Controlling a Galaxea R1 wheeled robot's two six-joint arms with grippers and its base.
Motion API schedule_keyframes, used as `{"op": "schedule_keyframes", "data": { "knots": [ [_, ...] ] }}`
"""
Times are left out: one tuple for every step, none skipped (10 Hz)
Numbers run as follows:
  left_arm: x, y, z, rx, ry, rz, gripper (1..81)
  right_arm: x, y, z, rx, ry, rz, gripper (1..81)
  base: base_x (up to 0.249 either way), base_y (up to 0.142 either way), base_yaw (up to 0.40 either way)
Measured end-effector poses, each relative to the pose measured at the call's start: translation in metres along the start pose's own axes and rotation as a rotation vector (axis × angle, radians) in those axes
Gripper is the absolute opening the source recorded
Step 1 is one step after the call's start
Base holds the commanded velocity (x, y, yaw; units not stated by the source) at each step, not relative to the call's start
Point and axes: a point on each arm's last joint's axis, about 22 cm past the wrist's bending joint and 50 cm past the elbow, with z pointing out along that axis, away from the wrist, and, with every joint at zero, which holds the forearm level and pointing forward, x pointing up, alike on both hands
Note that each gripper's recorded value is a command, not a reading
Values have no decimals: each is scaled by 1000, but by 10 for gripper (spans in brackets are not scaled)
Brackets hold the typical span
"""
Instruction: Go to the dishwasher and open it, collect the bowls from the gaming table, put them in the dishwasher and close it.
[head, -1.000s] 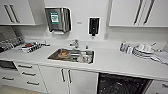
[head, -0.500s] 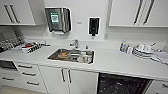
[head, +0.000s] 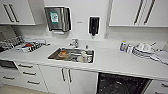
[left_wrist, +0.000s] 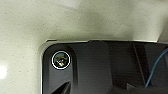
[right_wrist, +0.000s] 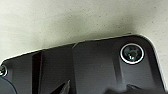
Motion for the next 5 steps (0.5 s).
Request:
{"op": "schedule_keyframes", "data": {
  "knots": [
    [-10,8,-4,-2,-13,4,811,-12,-10,-5,6,-14,5,811,0,0,0],
    [-20,11,-9,7,-27,4,811,-24,-16,-12,9,-29,10,811,0,0,0],
    [-28,10,-15,21,-38,2,811,-33,-13,-21,0,-41,14,811,0,0,0],
    [-36,11,-20,31,-48,-1,811,-41,-11,-29,-8,-51,18,811,0,0,0],
    [-44,16,-25,34,-60,-5,811,-49,-13,-36,-9,-60,23,811,0,0,0]
  ]
}}
